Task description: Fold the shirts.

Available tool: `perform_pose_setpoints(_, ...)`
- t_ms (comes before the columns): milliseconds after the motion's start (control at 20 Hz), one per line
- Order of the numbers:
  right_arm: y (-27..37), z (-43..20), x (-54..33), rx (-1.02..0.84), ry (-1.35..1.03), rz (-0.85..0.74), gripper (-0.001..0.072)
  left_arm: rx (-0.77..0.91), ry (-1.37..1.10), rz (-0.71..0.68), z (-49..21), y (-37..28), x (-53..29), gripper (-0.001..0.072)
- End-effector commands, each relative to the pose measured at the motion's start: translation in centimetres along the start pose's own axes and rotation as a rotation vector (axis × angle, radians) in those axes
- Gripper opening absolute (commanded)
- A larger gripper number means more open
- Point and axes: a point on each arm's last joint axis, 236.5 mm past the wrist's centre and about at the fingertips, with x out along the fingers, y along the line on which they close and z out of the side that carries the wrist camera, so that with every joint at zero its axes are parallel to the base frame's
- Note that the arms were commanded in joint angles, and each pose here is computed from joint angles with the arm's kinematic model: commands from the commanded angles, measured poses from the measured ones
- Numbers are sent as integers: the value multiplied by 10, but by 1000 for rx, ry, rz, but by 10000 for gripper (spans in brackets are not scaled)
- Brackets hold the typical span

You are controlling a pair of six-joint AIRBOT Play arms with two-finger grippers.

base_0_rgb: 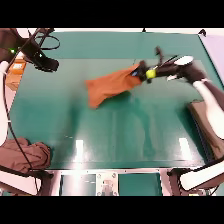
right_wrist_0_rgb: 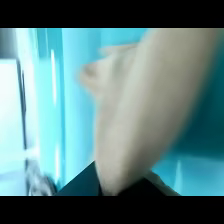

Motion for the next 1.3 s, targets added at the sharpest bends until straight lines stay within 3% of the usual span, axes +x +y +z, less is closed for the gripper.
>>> perform_pose_setpoints(0,24,44,-125,-59,-217,-68,14,-3,21,-4,-5,-1,0,22)
perform_pose_setpoints(200,-13,65,-277,18,-486,-193,14,-26,34,-8,-8,-2,0,22)
perform_pose_setpoints(400,-91,47,-386,188,-628,-331,14,-28,33,-11,-8,-2,0,22)
perform_pose_setpoints(650,-164,-25,-446,437,-584,-596,13,-46,26,-33,-6,-8,0,22)
perform_pose_setpoints(800,-177,-68,-483,548,-601,-762,13,-47,22,-56,-5,-13,-1,22)
perform_pose_setpoints(950,-197,-137,-501,750,-473,-929,13,-48,20,-77,-5,-18,-1,22)
perform_pose_setpoints(1050,-207,-176,-501,904,-390,-993,13,-48,19,-84,-4,-20,-1,22)
perform_pose_setpoints(1250,-231,-227,-488,1040,-236,-1065,14,-48,20,-87,-4,-20,-1,22)
